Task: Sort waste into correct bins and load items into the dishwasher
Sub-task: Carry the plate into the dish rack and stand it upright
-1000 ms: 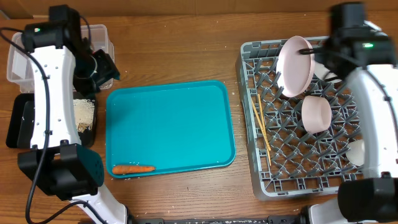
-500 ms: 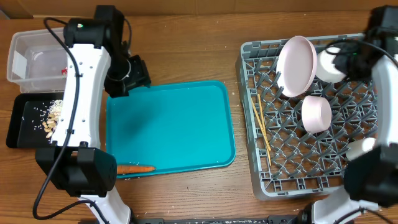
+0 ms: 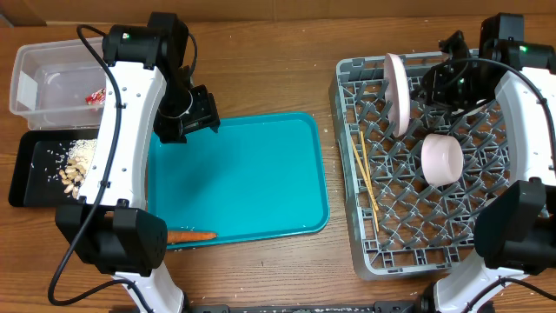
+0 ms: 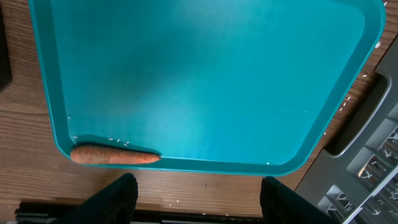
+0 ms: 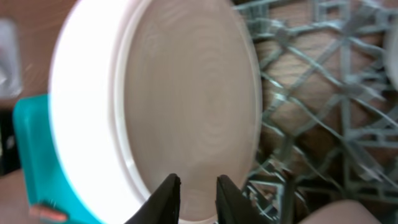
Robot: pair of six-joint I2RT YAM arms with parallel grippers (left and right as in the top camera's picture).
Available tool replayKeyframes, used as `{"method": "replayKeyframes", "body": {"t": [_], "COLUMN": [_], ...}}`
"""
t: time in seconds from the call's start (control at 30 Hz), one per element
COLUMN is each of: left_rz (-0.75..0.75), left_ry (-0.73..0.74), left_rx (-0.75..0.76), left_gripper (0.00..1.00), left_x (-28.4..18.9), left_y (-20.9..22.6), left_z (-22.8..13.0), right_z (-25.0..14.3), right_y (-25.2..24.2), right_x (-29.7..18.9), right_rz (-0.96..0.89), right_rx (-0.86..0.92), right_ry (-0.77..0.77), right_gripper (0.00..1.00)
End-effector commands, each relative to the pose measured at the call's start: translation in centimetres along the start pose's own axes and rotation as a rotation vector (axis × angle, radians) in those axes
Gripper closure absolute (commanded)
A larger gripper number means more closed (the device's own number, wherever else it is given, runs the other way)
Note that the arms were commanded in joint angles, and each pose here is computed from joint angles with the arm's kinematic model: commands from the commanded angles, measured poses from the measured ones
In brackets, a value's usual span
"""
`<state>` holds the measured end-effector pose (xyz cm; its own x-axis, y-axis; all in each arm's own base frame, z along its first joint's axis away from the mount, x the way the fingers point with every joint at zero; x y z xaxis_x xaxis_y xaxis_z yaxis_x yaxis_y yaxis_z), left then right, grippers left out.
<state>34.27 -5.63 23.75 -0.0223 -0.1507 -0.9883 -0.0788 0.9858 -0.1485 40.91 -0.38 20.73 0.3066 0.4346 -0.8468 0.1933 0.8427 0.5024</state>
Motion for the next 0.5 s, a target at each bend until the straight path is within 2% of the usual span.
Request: {"method": "replayKeyframes", "body": {"t": [0.0, 0.23, 0.33, 0.4, 0.47], "left_rz": [0.004, 0.002, 0.001, 0.001, 0.002], "left_ry": [-0.015, -0.029, -0.029, -0.029, -0.024], "left_rx": [0.029, 0.031, 0.031, 0.031, 0.030], "left_gripper": [0.34, 0.33, 0.32, 0.26, 0.25], "left_x": [-0.4, -0.4, -0.4, -0.4, -0.4], "left_y": [-0.2, -0.3, -0.3, -0.3, -0.3], "left_z": [0.0, 0.3, 0.3, 0.3, 0.2], "right_z": [-0.2, -1.1, -1.3, -1.4, -1.4], "right_y": [1.5, 1.9, 2.0, 1.9, 1.6], "right_x": [-1.0, -1.4, -1.5, -1.6, -1.8], "right_rz": [0.096, 0.116, 0.122, 0.115, 0.098], "right_rx": [-0.082, -0.096, -0.113, -0.110, -0.093], "right_ry": [-0.010, 0.026, 0.033, 0.035, 0.031], "right_gripper": [0.75, 0.72, 0.67, 0.63, 0.53]}}
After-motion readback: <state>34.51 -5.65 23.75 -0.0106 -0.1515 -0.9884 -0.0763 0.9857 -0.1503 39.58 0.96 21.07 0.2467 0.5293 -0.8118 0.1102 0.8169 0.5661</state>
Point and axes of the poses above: each gripper's point midway between its finger pads, its own x axis out along the fingers, its own y axis along the line the jaws close on, z = x × y, the point moved 4 cm from there along -x, back along the fingers, and after that the axes turned 13 degrees about x, right-handed, at the moved point
